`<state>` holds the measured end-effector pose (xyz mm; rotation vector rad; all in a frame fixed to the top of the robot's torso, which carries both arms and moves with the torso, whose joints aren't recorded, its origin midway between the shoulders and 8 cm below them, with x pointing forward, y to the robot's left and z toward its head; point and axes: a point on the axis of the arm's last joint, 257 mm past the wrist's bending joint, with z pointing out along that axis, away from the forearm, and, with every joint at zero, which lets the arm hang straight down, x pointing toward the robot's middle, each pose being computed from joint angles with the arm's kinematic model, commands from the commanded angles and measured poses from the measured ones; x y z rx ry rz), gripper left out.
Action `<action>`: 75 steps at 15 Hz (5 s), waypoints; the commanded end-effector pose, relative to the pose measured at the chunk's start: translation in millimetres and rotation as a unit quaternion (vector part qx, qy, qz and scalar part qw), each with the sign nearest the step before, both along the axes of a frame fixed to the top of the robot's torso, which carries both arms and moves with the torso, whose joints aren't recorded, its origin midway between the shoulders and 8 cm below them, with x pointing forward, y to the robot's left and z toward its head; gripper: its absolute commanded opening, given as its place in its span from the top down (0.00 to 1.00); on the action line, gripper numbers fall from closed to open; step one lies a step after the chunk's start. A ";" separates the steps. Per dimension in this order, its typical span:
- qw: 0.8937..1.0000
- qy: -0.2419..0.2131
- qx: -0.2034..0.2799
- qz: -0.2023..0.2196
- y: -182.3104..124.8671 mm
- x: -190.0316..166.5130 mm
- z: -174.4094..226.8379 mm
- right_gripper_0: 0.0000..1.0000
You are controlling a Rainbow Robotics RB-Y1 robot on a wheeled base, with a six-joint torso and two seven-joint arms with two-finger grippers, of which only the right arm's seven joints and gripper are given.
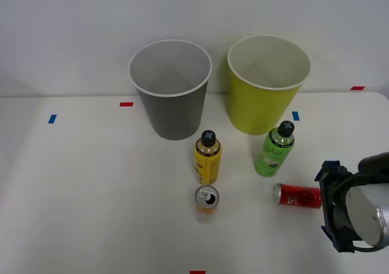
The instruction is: Put cans in the gray bin, plastic bottles in the light green bin
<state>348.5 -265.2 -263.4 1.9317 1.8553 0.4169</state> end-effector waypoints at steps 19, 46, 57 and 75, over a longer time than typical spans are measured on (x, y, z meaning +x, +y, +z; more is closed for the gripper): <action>0.995 0.089 0.048 -0.009 35.3 48.2 -44.7 0.05; 0.994 0.081 -0.066 0.028 22.5 56.9 -58.8 1.00; 0.990 0.051 -0.112 0.065 -3.1 69.7 -32.5 1.00; 0.852 -0.198 -0.442 0.201 -74.0 44.2 134.3 1.00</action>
